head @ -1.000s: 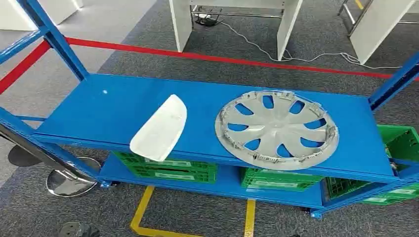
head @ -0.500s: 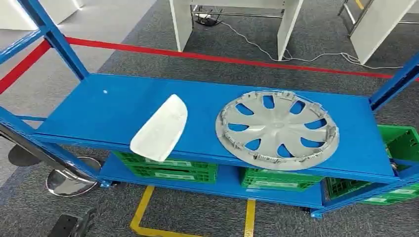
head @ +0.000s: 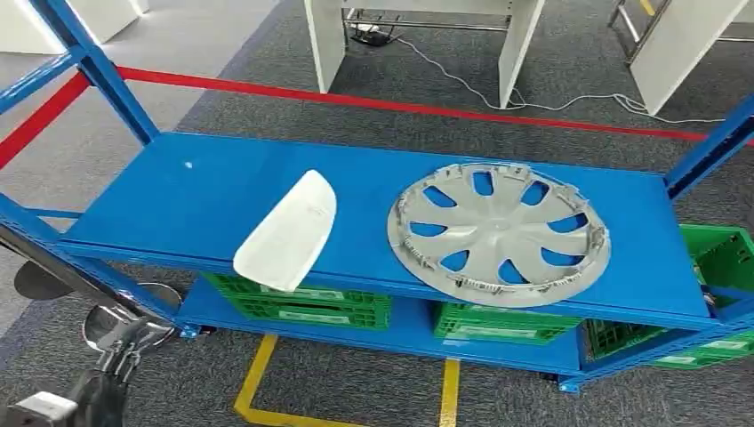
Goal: Take the parts from the cabinet and place them on the table.
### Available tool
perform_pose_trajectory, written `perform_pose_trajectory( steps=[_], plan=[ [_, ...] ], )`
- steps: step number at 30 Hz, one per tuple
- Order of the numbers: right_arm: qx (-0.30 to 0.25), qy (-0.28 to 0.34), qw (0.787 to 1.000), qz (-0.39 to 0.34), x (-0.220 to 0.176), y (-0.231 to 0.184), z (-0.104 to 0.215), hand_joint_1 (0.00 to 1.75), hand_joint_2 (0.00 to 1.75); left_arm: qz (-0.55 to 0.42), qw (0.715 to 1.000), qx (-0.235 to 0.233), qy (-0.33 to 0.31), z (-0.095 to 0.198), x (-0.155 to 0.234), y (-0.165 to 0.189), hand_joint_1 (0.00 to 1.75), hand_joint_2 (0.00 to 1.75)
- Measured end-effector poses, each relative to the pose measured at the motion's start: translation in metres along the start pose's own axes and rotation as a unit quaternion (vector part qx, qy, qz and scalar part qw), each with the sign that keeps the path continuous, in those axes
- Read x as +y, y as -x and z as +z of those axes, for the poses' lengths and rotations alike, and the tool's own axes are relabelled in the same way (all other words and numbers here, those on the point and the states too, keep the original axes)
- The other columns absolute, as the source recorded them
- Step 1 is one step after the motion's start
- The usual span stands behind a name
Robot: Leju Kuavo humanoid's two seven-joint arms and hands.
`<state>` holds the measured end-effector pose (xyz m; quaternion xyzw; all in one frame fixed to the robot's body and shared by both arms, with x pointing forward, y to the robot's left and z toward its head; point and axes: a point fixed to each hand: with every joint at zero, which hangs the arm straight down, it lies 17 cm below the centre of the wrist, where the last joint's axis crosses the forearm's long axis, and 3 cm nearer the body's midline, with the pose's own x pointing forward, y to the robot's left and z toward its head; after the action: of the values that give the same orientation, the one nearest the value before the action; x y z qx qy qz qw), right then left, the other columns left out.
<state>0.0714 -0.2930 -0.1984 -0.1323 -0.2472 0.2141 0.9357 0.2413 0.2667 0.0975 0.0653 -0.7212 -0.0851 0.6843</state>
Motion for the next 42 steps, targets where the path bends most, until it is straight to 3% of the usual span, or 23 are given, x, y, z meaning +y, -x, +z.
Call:
perform_pose_trajectory(
  steps=[2, 3, 10, 16, 32, 42],
  plan=[
    [0.001, -0.003, 1.0, -0.001, 0.003, 0.001, 0.003, 0.0, 0.0, 0.008, 1.0, -0.03, -0.003, -0.003, 0.004, -0.02, 0.0, 0.0],
    [0.001, -0.002, 1.0, -0.003, 0.004, 0.001, 0.005, 0.0, 0.0, 0.011, 0.999, -0.045, -0.007, -0.005, 0.007, -0.03, 0.0, 1.75],
    [0.002, -0.007, 1.0, -0.01, 0.007, -0.002, 0.009, 0.0, 0.0, 0.017, 0.992, -0.123, -0.014, -0.014, 0.028, -0.079, 0.0, 1.75],
    [0.011, -0.013, 1.0, -0.015, 0.011, -0.001, 0.011, 0.0, 0.0, -0.042, 0.987, -0.152, -0.004, -0.02, 0.036, -0.092, 0.0, 1.75],
    [-0.014, -0.045, 0.999, -0.012, 0.024, -0.019, 0.004, 0.0, 0.0, -0.211, 0.963, -0.167, -0.013, -0.075, 0.018, -0.084, 0.0, 1.75],
    [-0.026, -0.05, 0.998, 0.019, 0.021, -0.023, -0.01, 0.0, 0.0, -0.208, 0.968, -0.13, 0.045, -0.109, -0.023, -0.054, 0.0, 1.75]
  ],
)
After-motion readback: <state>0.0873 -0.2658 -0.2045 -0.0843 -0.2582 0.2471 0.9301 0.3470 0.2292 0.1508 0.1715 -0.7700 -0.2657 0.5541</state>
